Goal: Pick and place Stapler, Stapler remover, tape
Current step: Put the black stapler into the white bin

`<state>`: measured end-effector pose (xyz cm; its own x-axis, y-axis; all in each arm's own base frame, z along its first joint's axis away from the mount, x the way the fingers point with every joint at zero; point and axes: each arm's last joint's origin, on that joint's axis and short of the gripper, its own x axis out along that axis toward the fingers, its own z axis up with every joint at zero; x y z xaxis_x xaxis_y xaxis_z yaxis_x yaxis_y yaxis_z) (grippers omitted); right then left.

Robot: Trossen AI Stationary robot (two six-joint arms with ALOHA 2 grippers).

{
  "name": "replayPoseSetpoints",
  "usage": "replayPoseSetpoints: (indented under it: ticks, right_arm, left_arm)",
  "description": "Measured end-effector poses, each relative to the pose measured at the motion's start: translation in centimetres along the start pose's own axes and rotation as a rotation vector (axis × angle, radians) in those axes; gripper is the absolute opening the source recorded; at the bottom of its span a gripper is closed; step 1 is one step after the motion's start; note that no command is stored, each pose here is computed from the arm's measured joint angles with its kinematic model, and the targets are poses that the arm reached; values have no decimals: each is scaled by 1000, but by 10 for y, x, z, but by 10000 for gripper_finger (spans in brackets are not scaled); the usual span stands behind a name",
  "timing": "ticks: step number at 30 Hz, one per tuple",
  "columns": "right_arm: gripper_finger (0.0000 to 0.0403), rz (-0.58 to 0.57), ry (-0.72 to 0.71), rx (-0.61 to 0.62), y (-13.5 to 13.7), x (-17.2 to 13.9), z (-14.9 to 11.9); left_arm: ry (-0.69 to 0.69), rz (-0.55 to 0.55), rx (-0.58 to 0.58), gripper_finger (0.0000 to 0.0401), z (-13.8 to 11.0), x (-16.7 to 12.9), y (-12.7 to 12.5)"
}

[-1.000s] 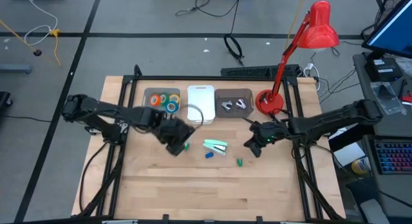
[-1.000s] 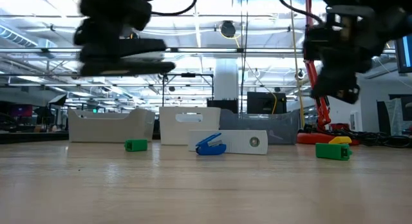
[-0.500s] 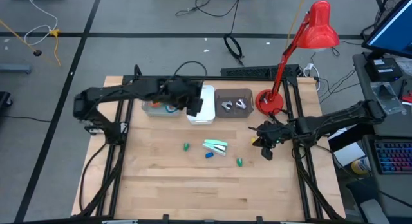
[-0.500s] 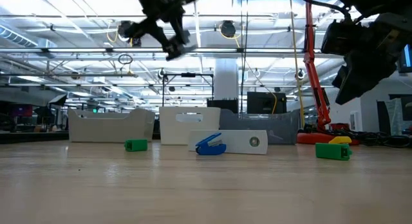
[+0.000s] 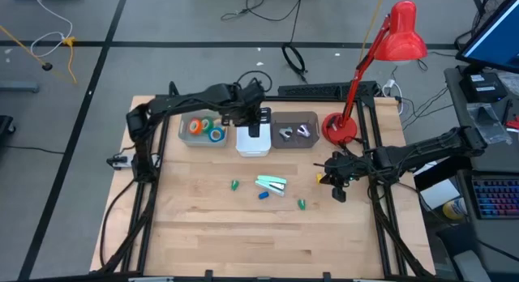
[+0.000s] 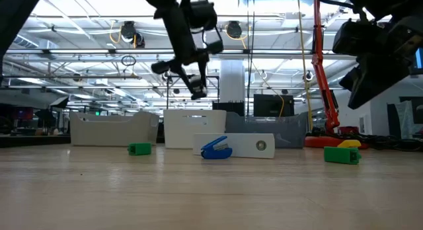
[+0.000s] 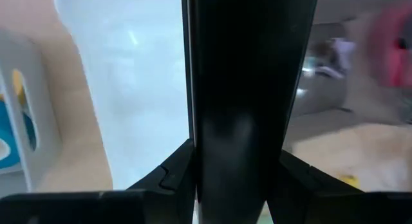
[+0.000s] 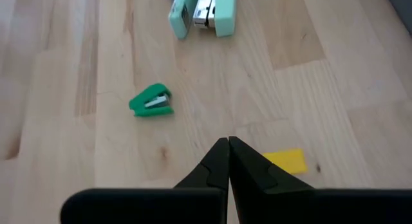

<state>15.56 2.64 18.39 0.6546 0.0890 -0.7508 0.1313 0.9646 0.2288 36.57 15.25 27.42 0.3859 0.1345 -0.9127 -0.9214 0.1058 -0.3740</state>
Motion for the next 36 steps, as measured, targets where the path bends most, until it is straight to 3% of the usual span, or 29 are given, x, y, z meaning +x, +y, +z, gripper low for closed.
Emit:
replayPoseSetpoints:
  ticks: [6,20,36]
  right_arm:
    - [1,-3,15,-47,0,0,-1]
    - [1,-5,14,-107,-2,-7,-4]
    - [1,-5,12,-107,-2,-8,-4]
  left_arm:
    - [47,115,-64,139,4,10,13]
    - [114,183,-100,139,-3,45,12]
    - [142,269,-117,139,0,57,22]
